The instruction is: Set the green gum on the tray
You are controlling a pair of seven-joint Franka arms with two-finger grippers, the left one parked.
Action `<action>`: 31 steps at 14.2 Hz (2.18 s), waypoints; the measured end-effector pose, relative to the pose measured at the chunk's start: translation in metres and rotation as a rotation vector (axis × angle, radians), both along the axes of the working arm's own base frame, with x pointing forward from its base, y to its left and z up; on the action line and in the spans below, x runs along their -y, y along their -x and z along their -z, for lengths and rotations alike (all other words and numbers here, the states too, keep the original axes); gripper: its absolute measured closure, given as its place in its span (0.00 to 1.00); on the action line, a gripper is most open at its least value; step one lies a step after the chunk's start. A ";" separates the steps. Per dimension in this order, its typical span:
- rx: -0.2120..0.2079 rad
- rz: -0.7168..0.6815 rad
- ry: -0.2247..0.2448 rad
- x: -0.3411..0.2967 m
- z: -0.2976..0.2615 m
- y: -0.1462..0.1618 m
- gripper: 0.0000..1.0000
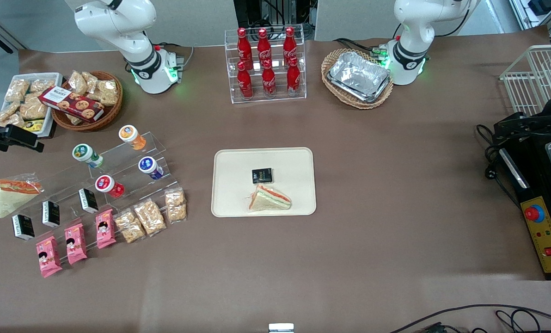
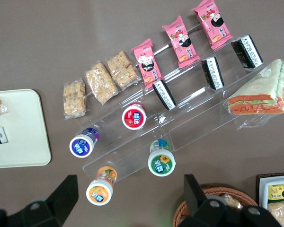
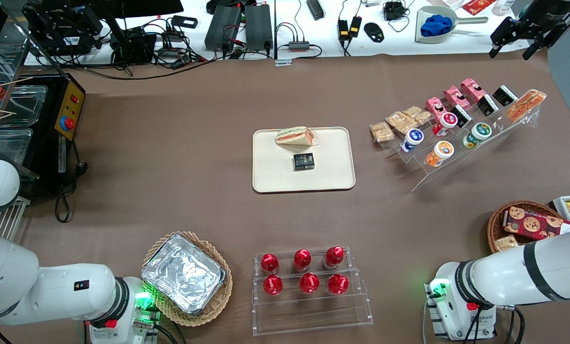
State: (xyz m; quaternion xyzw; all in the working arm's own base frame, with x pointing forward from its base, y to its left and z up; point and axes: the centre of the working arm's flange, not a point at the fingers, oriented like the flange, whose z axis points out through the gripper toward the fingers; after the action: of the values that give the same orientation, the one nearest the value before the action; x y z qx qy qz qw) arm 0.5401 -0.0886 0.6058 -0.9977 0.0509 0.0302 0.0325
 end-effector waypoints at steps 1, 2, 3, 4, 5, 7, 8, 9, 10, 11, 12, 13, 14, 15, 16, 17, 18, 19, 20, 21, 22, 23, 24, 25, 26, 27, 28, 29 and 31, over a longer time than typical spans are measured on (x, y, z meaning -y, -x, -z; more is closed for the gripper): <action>-0.001 0.000 0.000 0.000 0.000 0.000 0.00; -0.007 0.000 -0.001 0.000 0.001 0.001 0.00; -0.016 -0.001 -0.003 0.000 0.001 0.002 0.00; -0.023 -0.001 -0.004 -0.001 0.002 0.003 0.00; -0.030 -0.002 -0.006 -0.001 0.002 0.004 0.00; -0.042 -0.002 -0.014 0.000 0.005 0.010 0.00; -0.052 -0.003 -0.020 0.000 0.009 0.015 0.00; -0.060 -0.003 -0.025 0.000 0.014 0.018 0.00; -0.063 -0.005 -0.030 -0.001 0.021 0.021 0.00; -0.058 -0.007 -0.032 -0.002 0.030 0.023 0.00; -0.051 -0.010 -0.034 -0.004 0.040 0.024 0.00; -0.043 -0.012 -0.036 -0.006 0.049 0.026 0.00; -0.039 -0.014 -0.039 -0.008 0.057 0.028 0.00; -0.041 -0.016 -0.042 -0.009 0.063 0.031 0.00; -0.043 -0.016 -0.046 -0.009 0.067 0.035 0.00; -0.043 -0.017 -0.049 -0.009 0.069 0.038 0.00; -0.041 -0.017 -0.053 -0.009 0.070 0.042 0.00; -0.039 -0.019 -0.045 -0.008 0.072 0.046 0.00; -0.035 -0.022 -0.035 -0.006 0.075 0.050 0.00; -0.032 -0.025 -0.026 -0.005 0.080 0.055 0.00; -0.027 -0.027 -0.020 -0.004 0.087 0.060 0.00; -0.020 -0.029 -0.010 -0.002 0.095 0.065 0.00; -0.013 -0.030 -0.003 -0.001 0.103 0.070 0.00; -0.009 -0.026 -0.002 0.002 0.111 0.075 0.00; -0.009 -0.019 -0.005 0.005 0.120 0.080 0.00; -0.011 -0.011 -0.007 0.008 0.128 0.084 0.00; -0.015 -0.006 -0.009 0.010 0.136 0.087 0.00; -0.018 -0.002 -0.011 0.011 0.142 0.090 0.00; -0.020 0.007 -0.011 0.013 0.156 0.094 0.00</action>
State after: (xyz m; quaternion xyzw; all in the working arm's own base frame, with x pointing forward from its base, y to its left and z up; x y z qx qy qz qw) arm 0.4461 -0.1019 0.4497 -0.9970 0.0543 0.0404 0.0378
